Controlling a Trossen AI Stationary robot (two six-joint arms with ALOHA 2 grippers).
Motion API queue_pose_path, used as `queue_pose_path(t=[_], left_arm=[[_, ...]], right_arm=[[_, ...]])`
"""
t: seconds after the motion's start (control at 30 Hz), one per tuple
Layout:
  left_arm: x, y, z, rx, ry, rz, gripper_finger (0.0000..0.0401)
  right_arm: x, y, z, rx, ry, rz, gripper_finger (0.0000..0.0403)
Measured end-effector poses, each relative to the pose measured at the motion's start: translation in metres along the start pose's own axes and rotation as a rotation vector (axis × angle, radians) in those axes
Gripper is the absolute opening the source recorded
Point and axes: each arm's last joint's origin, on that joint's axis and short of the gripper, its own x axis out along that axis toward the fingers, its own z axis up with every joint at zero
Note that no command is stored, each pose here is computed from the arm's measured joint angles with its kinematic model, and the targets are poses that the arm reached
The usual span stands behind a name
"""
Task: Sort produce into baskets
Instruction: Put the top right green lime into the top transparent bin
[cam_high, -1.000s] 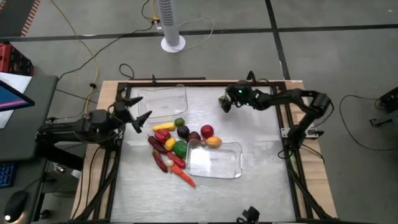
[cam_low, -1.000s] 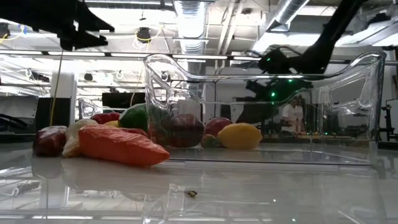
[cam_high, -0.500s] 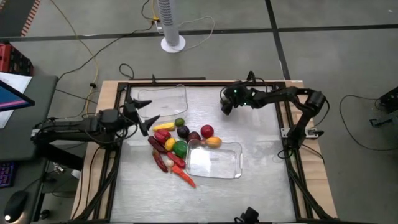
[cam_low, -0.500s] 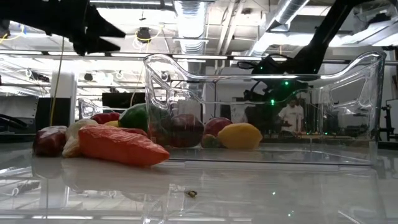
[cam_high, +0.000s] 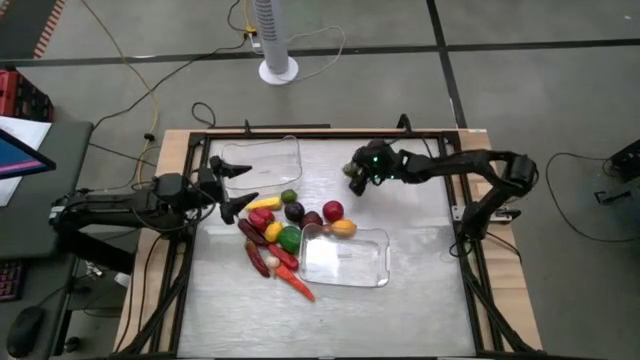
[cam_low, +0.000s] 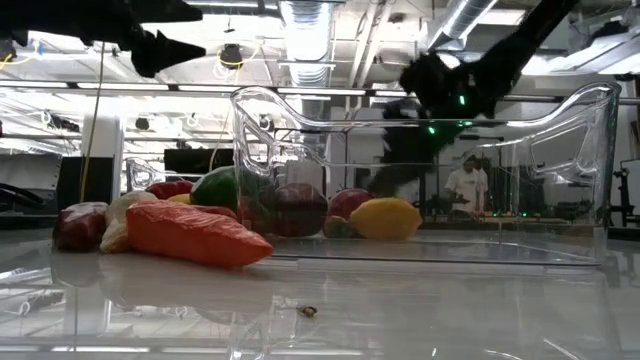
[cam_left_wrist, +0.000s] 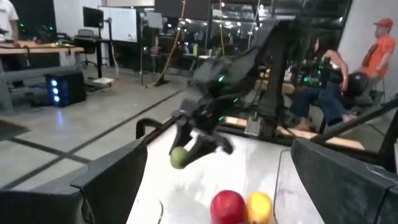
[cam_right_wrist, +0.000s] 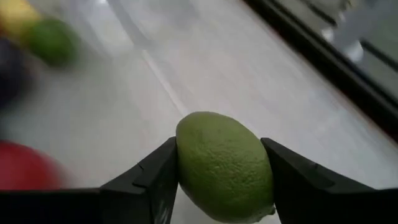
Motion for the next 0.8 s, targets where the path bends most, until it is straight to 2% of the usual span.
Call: queue_pose_path(t=[0.17, 0.33, 0.43, 0.53, 0.7, 0.8], left_arm=[[0.006, -0.003, 0.011, 0.020, -0.055, -0.020, 0.0387], [0.018, -0.007, 0.023, 0.055, 0.016, -0.024, 0.0387], [0.022, -0.008, 0.020, 0.073, 0.048, -0.023, 0.0387], [0.023, -0.008, 0.019, 0.091, 0.055, -0.023, 0.0387], [0.017, -0.007, 0.017, 0.121, 0.083, -0.021, 0.0387], [0.014, -0.006, 0.017, 0.124, 0.096, -0.021, 0.0387]], right_arm=[[-0.011, 0.056, 0.050, -0.111, -0.159, 0.071, 0.0233], [0.004, 0.092, 0.102, -0.215, -0.271, 0.069, 0.0234], [0.022, 0.100, 0.131, -0.226, -0.303, 0.062, 0.0234], [0.039, 0.102, 0.148, -0.247, -0.277, 0.050, 0.0243], [0.059, 0.099, 0.162, -0.252, -0.230, 0.122, 0.0274], [0.062, 0.095, 0.164, -0.253, -0.205, 0.123, 0.0292]])
